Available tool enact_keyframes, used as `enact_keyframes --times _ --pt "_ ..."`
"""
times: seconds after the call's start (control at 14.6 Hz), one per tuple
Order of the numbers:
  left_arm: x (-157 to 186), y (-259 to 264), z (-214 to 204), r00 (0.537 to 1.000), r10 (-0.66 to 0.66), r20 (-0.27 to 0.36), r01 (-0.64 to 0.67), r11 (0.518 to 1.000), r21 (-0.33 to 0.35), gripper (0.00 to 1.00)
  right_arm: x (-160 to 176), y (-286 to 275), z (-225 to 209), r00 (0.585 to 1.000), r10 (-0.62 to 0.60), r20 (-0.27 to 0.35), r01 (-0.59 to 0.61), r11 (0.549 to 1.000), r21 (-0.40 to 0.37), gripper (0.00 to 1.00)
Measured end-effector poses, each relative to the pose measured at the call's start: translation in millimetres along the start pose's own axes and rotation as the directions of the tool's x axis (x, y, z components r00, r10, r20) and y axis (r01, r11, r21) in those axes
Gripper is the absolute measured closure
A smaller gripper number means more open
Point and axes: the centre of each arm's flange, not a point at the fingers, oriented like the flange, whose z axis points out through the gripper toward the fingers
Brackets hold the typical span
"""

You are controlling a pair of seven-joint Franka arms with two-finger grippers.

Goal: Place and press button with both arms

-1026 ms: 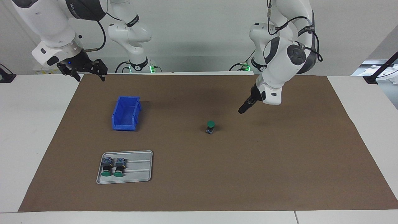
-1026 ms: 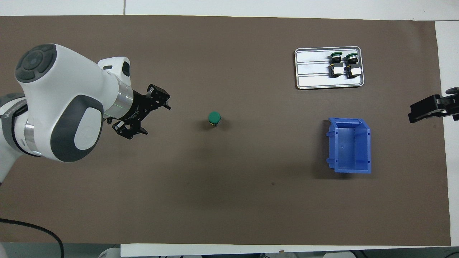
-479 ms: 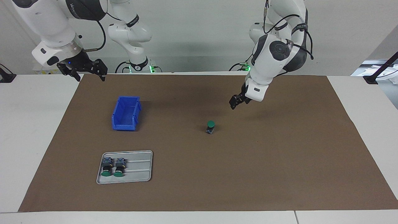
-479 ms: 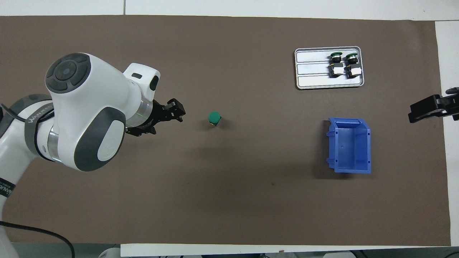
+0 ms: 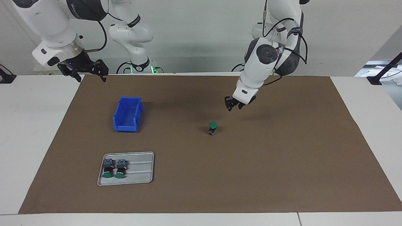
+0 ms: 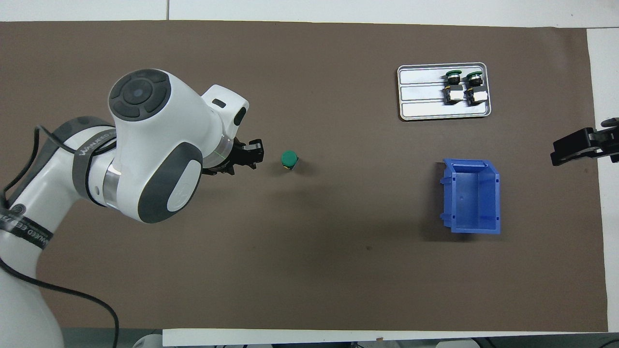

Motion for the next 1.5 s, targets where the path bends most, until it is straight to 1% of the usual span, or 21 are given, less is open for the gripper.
enact_keyframes --times 0.07,0.14,0.21,0.27,0.34,0.41,0.48,0.89,1.09,1.5 --pt "1.2 9.7 6.0 1.000 0.000 -0.002 0.000 1.000 0.010 0.78 0.0 0.0 0.0 1.000 0.000 0.000 0.000 1.000 0.000 0.00" --pt "0.1 18.7 13.4 1.000 0.003 -0.003 -0.003 1.000 0.025 0.81 0.0 0.0 0.0 1.000 0.000 0.000 0.000 1.000 0.000 0.00" --pt "-2.2 26.7 20.3 1.000 0.004 -0.003 -0.004 0.999 0.038 0.81 0.0 0.0 0.0 1.000 0.000 0.000 0.000 1.000 0.000 0.00" --pt "-3.8 33.1 25.2 1.000 0.003 -0.001 -0.003 0.999 0.044 0.91 0.0 0.0 0.0 1.000 0.000 0.000 0.000 1.000 0.000 0.00" --pt "-4.0 38.4 28.2 1.000 -0.002 -0.002 0.002 0.999 0.046 0.97 0.0 0.0 0.0 1.000 0.000 0.000 0.000 1.000 0.000 0.00" --pt "-2.8 43.6 30.1 1.000 -0.013 -0.004 0.014 0.999 0.046 0.97 0.0 0.0 0.0 1.000 0.000 0.000 0.000 1.000 0.000 0.00" --pt "-0.6 48.5 31.1 1.000 -0.023 -0.007 0.024 0.999 0.044 0.99 0.0 0.0 0.0 1.000 0.000 0.000 0.000 1.000 0.000 0.00" --pt "11.8 74.5 53.9 0.998 -0.060 -0.019 0.061 0.997 0.047 0.99 0.0 0.0 0.0 1.000 0.000 0.000 0.000 1.000 0.000 0.00" --pt "13.9 79.0 59.5 0.997 -0.063 -0.034 0.065 0.997 0.041 0.99 0.0 0.0 0.0 1.000 0.000 0.000 0.000 1.000 0.000 0.00" --pt "19.2 79.3 71.7 0.997 -0.069 -0.042 0.071 0.997 0.039 0.99 0.0 0.0 0.0 1.000 0.000 0.000 0.000 1.000 0.000 0.00"
